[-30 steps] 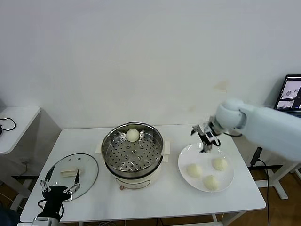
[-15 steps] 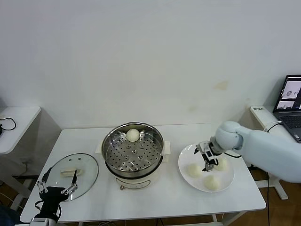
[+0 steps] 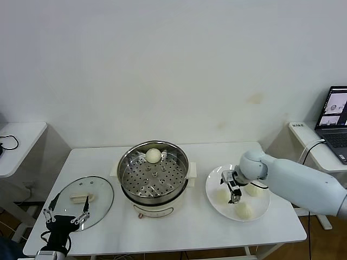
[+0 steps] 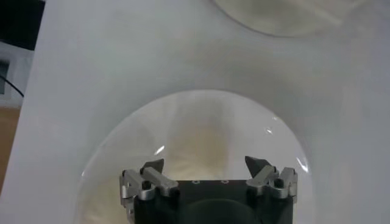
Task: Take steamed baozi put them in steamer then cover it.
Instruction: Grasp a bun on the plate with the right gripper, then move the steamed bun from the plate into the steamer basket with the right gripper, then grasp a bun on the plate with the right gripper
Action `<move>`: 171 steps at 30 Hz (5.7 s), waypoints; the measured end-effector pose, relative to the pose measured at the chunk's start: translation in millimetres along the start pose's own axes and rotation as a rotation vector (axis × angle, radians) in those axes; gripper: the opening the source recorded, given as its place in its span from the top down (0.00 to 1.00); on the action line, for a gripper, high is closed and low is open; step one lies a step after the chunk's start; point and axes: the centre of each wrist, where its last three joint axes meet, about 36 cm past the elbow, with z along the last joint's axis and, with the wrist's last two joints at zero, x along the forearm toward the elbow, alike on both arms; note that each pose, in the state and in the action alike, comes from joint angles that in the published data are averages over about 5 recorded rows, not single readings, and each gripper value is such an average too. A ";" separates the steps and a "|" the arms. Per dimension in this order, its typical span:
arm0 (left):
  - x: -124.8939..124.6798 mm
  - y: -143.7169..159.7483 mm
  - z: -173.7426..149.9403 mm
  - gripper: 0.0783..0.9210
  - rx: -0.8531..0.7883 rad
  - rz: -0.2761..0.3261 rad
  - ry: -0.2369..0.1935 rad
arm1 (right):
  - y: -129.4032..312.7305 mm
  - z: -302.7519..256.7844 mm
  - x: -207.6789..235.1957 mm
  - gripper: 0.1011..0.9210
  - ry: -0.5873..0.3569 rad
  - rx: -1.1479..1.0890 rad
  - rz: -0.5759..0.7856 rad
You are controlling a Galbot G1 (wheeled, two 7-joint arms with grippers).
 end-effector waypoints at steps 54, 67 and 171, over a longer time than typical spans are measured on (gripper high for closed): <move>-6.2 -0.5 -10.7 0.12 -0.005 0.024 -0.034 | -110.1 -61.5 189.8 0.38 -0.056 0.030 0.209; -8.9 7.0 -10.1 0.12 -0.009 -0.002 -0.040 | -153.6 -191.7 184.8 0.37 -0.153 0.091 0.210; 6.7 -6.2 -14.4 0.12 -0.022 0.023 -0.025 | 62.4 57.3 76.0 0.12 0.015 -0.012 -0.075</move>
